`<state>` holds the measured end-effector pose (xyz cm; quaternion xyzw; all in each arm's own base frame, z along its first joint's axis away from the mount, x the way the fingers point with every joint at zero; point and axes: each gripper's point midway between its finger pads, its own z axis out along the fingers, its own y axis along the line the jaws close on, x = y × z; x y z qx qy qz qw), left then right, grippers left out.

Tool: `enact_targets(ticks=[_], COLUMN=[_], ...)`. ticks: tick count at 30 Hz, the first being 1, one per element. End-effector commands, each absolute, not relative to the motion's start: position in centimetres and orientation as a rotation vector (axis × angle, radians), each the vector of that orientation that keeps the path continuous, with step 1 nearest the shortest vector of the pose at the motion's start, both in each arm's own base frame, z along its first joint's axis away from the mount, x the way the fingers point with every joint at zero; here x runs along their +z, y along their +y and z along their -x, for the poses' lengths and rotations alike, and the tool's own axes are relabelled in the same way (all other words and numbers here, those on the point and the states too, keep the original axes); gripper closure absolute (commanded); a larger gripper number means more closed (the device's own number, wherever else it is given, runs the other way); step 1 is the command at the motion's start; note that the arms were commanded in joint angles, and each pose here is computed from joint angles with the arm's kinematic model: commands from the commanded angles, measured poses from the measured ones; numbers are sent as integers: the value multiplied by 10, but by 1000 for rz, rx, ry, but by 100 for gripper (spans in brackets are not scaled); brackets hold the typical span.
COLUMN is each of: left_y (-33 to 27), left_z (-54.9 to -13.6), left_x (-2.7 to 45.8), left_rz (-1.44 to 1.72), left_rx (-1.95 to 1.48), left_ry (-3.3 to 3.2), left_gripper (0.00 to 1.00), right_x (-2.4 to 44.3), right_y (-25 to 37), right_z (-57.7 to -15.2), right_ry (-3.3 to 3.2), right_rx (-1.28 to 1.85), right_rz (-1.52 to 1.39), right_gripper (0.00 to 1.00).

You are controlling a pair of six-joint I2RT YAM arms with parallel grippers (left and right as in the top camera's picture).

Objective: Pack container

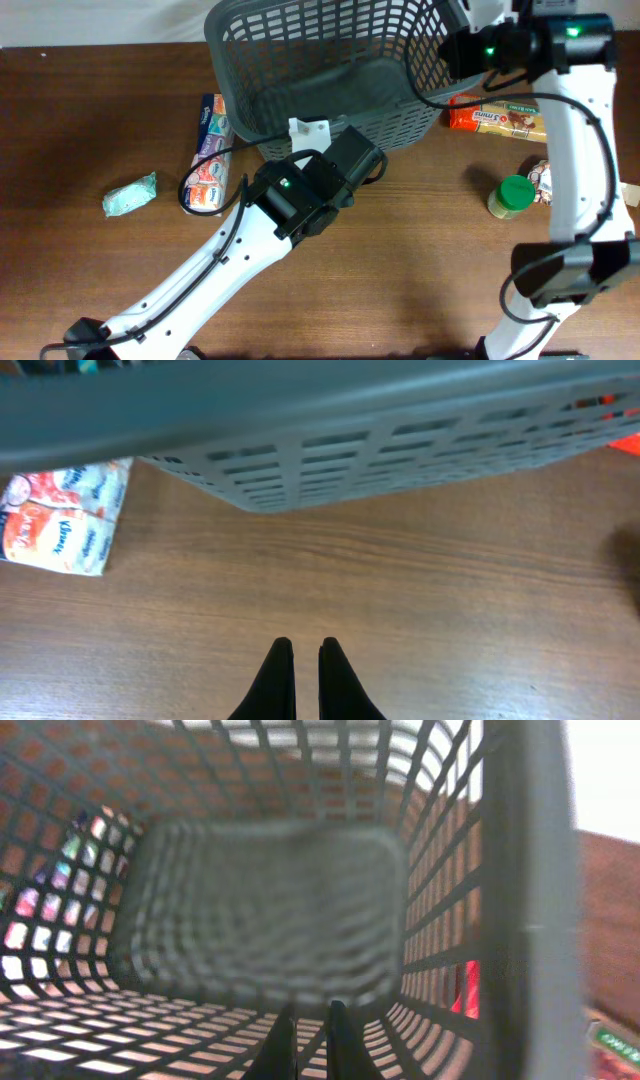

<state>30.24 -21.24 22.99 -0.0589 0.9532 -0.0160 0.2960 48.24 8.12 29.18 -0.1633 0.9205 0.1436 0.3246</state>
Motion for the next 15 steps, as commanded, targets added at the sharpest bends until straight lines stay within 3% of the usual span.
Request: enact_targets(ticks=[1, 15], left_y=[-203, -172], left_z=[-311, -336], left_x=[243, 219], left_rz=[202, 339], left_rx=[2, 57], left_ry=[2463, 2532], left_gripper=[98, 98], right_x=[279, 271], right_y=[83, 72], right_z=[-485, -483], right_ry=[2444, 2494], right_rx=[345, 265], right_rz=[456, 429], right_gripper=[96, 96])
